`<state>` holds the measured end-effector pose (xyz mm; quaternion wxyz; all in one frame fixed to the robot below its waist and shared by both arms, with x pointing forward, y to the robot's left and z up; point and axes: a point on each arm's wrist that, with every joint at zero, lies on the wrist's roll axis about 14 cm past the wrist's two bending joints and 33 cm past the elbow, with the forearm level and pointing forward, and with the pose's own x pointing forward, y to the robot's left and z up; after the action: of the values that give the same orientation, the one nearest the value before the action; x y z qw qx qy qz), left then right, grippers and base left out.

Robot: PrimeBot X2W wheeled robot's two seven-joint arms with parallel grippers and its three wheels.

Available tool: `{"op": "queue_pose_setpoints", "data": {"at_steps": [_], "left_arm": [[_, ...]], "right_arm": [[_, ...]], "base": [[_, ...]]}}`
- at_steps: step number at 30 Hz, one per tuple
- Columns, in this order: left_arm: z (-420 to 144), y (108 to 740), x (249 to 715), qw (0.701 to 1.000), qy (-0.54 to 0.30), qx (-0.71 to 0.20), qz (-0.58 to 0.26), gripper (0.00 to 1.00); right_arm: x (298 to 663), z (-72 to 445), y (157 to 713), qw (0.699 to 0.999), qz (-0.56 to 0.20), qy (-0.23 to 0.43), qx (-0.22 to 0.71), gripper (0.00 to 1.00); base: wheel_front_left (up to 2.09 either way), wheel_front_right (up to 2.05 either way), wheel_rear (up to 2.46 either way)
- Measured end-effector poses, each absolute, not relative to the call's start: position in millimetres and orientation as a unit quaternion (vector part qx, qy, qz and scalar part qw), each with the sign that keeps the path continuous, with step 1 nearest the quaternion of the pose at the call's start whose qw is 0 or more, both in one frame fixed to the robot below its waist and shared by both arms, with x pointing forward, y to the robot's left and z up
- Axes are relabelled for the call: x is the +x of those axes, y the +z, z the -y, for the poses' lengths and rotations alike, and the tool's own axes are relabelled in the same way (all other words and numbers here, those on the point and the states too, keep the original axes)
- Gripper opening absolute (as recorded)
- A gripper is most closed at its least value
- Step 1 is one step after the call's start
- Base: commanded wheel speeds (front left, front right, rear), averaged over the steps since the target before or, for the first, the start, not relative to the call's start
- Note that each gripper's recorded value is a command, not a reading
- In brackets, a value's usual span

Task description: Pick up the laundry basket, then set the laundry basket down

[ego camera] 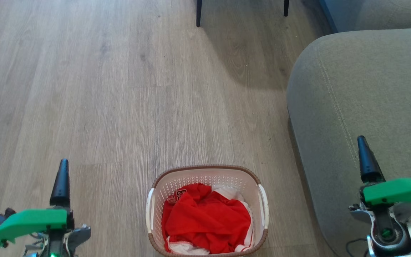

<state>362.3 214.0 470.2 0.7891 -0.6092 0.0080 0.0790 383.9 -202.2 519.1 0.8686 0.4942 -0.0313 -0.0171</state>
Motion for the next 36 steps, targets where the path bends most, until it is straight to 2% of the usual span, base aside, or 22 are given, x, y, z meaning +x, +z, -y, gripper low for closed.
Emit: {"op": "queue_pose_setpoints", "data": {"at_steps": [1, 9, 20, 29, 36], "left_arm": [[-214, 470, 362, 0.789, 0.079, -0.609, -0.008, 1.0], [-214, 497, 372, 0.844, 0.066, -0.531, 0.013, 1.0], [-180, 515, 381, 0.917, 0.057, -0.395, -0.006, 1.0], [-151, 523, 386, 0.949, 0.03, -0.313, -0.006, 1.0], [-133, 496, 380, 0.973, 0.013, -0.225, -0.042, 1.0]], "right_arm": [[384, 202, 519, 0.869, 0.031, -0.017, 0.494, 1.0], [394, 185, 545, 0.907, 0.055, 0.023, 0.417, 1.0], [397, 169, 567, 0.941, 0.083, 0.059, 0.323, 1.0], [396, 161, 575, 0.958, 0.096, 0.076, 0.258, 1.0], [394, 154, 583, 0.968, 0.112, 0.087, 0.208, 1.0]], "base": [[0.0, 0.0, 0.0], [0.0, 0.0, 0.0], [0.0, 0.0, 0.0], [0.0, 0.0, 0.0], [0.0, 0.0, 0.0]]}}
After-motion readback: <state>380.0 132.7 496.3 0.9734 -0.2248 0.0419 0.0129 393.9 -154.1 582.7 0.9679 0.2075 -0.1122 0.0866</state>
